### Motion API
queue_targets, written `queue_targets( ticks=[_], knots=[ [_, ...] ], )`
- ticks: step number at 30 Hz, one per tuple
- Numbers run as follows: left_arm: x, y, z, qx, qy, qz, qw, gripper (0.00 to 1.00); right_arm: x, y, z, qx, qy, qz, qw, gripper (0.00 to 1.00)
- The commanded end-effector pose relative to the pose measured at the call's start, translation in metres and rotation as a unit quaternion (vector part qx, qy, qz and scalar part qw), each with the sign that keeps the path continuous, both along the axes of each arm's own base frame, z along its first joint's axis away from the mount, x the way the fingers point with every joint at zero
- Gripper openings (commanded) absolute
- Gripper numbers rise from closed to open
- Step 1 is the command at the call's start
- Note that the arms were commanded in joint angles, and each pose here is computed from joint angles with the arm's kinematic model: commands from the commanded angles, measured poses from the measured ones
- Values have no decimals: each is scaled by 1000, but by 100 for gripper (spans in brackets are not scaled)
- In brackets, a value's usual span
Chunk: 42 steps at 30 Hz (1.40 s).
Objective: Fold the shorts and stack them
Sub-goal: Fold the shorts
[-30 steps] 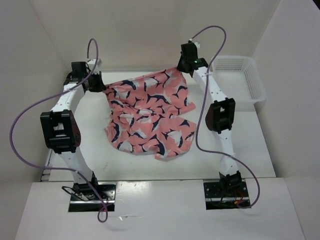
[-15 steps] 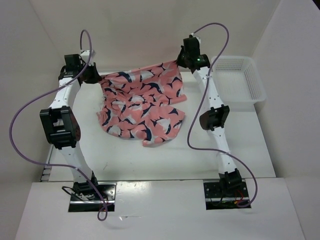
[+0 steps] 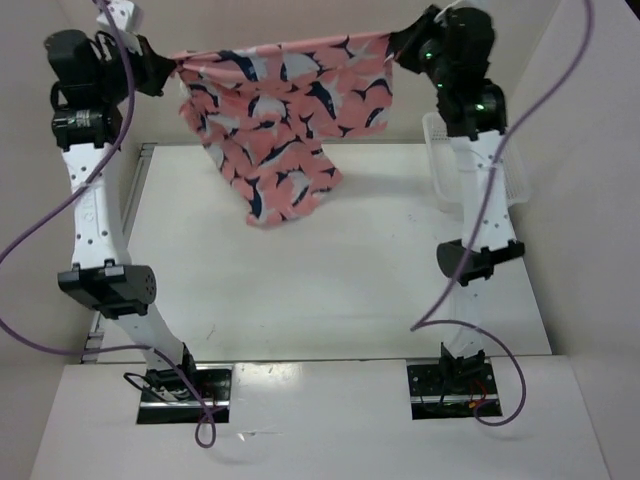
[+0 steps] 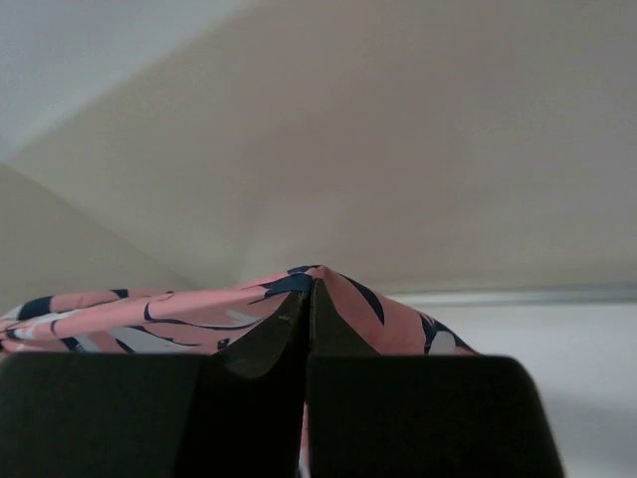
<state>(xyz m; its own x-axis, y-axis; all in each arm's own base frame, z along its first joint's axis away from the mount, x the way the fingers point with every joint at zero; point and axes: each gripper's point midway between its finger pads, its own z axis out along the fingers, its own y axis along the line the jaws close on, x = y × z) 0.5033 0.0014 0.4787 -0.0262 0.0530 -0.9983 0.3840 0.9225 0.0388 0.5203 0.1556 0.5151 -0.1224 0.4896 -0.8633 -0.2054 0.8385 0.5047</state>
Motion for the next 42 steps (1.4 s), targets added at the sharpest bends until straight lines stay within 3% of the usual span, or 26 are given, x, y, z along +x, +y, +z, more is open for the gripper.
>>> queue_targets(
  ticks=[1,8,13,21,27,31,37,40,42],
  knots=[
    [-58,-7,90,27,-111,-7,993,0,-76,-40,120,21,-155,-30,987,0],
    [-173,-31,191,55,-240,-6,969,0,-200,-71,196,42,-247,-38,967,0],
    [-200,-43,202,64,-260,-24,963,0,-266,-96,220,55,-283,-65,955,0],
    [-206,-49,191,64,-248,-40,966,0,-281,-133,208,46,-259,-156,952,0],
    [-170,-42,145,47,-179,-45,982,0,-221,-132,163,7,-182,-188,965,0],
    [-120,-28,66,20,-78,-35,996,0,-144,-113,99,-32,-95,-180,979,0],
    [-37,6,-107,-11,76,21,997,0,-25,-83,-39,-67,41,-164,983,0],
    [-13,16,-162,-15,108,34,993,0,20,-79,-90,-73,78,-178,978,0],
    [-1,20,-171,-14,104,40,994,0,44,-78,-110,-80,90,-192,974,0]
  ],
)
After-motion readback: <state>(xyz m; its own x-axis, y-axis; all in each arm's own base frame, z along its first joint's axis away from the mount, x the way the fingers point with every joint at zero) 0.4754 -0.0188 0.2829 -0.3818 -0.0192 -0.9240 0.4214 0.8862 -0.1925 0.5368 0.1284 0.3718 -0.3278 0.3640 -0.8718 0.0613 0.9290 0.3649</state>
